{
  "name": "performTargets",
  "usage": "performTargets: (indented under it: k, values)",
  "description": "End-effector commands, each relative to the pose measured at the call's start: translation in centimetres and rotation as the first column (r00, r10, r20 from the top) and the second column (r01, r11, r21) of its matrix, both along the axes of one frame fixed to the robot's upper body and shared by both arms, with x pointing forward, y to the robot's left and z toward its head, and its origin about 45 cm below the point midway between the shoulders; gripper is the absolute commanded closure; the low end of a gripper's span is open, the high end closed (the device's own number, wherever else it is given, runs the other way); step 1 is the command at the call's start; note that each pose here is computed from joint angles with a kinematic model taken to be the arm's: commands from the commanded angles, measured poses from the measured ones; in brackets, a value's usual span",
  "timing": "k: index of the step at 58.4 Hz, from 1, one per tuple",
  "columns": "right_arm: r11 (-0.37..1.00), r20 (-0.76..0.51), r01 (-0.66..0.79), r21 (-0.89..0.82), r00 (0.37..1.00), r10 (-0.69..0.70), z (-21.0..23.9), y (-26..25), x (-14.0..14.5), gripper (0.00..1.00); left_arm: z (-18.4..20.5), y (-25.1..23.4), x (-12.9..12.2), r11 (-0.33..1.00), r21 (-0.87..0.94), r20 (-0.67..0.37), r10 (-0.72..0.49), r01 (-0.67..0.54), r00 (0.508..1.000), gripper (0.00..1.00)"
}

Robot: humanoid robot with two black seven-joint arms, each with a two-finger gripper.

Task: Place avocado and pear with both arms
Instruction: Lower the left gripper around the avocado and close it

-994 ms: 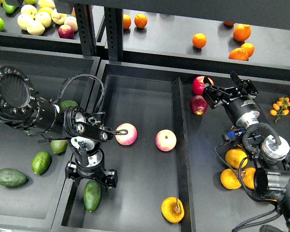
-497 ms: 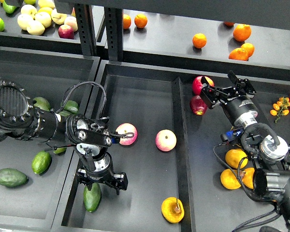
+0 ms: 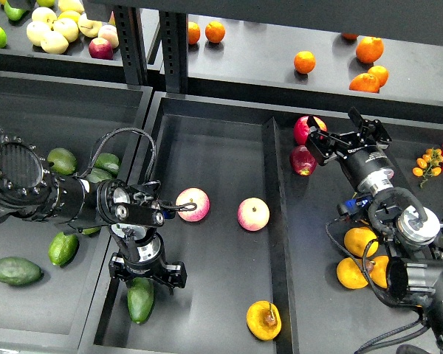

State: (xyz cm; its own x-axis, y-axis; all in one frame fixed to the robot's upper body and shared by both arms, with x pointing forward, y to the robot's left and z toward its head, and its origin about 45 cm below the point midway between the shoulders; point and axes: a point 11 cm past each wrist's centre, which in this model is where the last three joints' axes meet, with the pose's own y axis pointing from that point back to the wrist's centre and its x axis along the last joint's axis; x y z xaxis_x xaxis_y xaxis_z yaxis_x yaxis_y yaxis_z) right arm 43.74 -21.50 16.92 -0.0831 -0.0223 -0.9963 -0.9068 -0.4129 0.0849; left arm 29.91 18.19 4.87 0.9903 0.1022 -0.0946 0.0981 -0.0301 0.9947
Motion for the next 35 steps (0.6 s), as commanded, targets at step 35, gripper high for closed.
performTargets:
  k: [35]
  values:
    - [1.0, -0.001, -0.001, 0.01, 1.0, 0.001, 0.0, 0.2, 0.0, 0.01, -2.1, 1.2, -1.7, 0.999, 0.018, -0.034, 0.028, -0.028, 0.999, 0.08]
